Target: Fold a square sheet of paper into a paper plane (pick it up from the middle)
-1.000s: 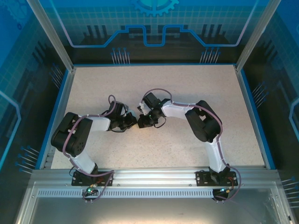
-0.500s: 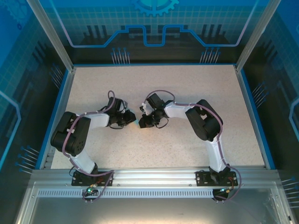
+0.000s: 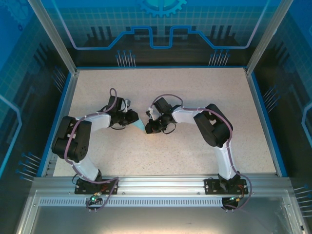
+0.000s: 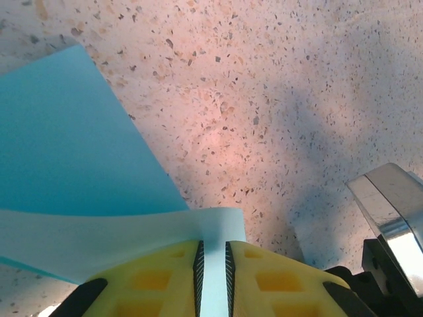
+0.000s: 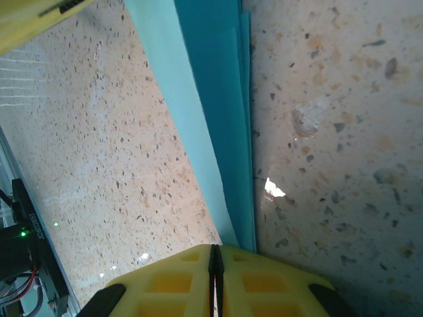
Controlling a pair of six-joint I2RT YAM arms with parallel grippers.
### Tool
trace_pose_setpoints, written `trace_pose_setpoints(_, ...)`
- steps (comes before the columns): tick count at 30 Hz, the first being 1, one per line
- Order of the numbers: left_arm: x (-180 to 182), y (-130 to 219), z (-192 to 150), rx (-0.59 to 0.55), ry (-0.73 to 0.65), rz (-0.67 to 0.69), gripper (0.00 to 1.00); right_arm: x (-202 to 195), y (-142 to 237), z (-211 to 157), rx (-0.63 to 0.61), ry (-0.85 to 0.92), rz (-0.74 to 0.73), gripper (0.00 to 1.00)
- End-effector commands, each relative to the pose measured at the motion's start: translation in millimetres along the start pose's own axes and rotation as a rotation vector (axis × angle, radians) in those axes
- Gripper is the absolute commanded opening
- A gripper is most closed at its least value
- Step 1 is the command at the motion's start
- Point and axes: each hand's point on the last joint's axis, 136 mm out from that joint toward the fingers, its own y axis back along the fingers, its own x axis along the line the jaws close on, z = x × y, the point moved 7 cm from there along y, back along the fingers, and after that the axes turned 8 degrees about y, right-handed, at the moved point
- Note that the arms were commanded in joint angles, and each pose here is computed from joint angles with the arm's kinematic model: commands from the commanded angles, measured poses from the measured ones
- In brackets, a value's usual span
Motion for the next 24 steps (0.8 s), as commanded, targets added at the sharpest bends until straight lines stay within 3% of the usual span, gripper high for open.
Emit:
trace_pose_setpoints(1,6.1,1.8,-1.6,0.006,-0.039,0.005,0.17,-36.9,-5.7,-33.1,0.117,-0.140,-0.123,0.10)
trace_pose_setpoints(24,35.0,-6.4,9.7,-0.047,0.084,0.164,0.16,-42.9,-5.5,-39.0,0.135,-0.167,-0.141,0.10)
